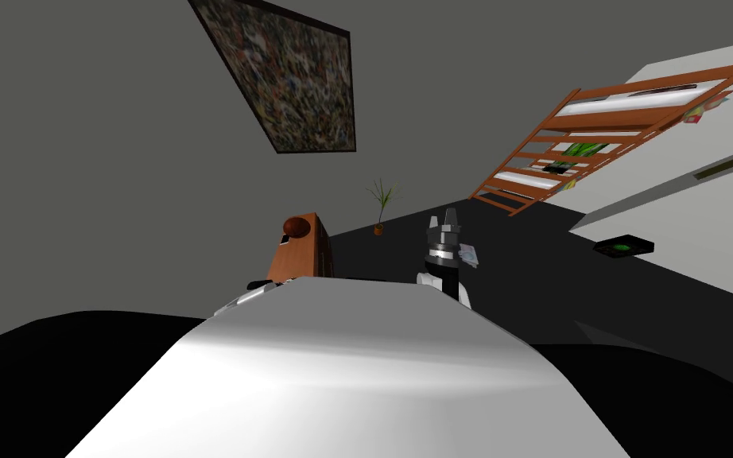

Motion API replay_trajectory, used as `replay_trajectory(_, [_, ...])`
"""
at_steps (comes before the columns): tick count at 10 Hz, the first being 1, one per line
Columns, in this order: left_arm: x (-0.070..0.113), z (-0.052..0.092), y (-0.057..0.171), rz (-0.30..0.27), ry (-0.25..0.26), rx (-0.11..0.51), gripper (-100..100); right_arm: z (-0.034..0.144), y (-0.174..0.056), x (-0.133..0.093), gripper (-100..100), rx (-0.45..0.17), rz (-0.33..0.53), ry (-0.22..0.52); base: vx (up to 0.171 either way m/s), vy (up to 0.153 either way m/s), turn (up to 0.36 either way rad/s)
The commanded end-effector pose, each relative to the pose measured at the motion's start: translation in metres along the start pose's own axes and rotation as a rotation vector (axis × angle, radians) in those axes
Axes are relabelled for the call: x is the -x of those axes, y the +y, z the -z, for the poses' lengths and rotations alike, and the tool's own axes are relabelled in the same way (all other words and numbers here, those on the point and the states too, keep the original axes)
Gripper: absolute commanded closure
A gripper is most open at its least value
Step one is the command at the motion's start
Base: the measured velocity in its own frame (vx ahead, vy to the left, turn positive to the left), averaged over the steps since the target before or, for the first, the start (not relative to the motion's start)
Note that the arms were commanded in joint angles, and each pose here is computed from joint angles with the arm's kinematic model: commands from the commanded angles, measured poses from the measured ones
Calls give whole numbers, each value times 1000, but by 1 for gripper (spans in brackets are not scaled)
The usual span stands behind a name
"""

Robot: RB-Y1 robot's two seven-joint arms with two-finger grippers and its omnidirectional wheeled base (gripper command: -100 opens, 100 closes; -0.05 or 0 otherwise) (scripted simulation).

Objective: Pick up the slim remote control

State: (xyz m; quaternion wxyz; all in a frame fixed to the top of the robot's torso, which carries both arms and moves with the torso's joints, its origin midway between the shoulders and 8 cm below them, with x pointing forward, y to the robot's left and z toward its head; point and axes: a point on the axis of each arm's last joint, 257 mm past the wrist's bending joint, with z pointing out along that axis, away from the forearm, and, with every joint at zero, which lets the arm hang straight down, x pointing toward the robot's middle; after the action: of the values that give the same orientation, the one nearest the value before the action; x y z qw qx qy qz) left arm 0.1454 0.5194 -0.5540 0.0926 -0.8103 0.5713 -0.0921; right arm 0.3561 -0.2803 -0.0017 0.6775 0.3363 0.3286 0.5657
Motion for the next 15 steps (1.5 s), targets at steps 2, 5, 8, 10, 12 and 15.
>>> replay_trajectory(2, [26,2,38,47,-24,97,-100,0,0,0,0,0,0,0,72,42,-61])
replay_trajectory(5, [51,9,84,105,-54,201,-100,0,0,0,0,0,0,0,108,63,-53])
replay_trajectory(8, [55,10,95,118,-58,225,-100,0,0,0,0,0,0,0,37,46,-22])
replay_trajectory(10, [55,9,95,115,-58,224,0,0,0,0,0,0,0,0,0,0,0])
replay_trajectory(12, [44,-2,103,117,-58,224,-100,0,0,0,0,0,0,0,2,44,-6])
replay_trajectory(15, [38,-9,109,119,-58,225,-100,0,0,0,0,0,0,0,1,17,-3])
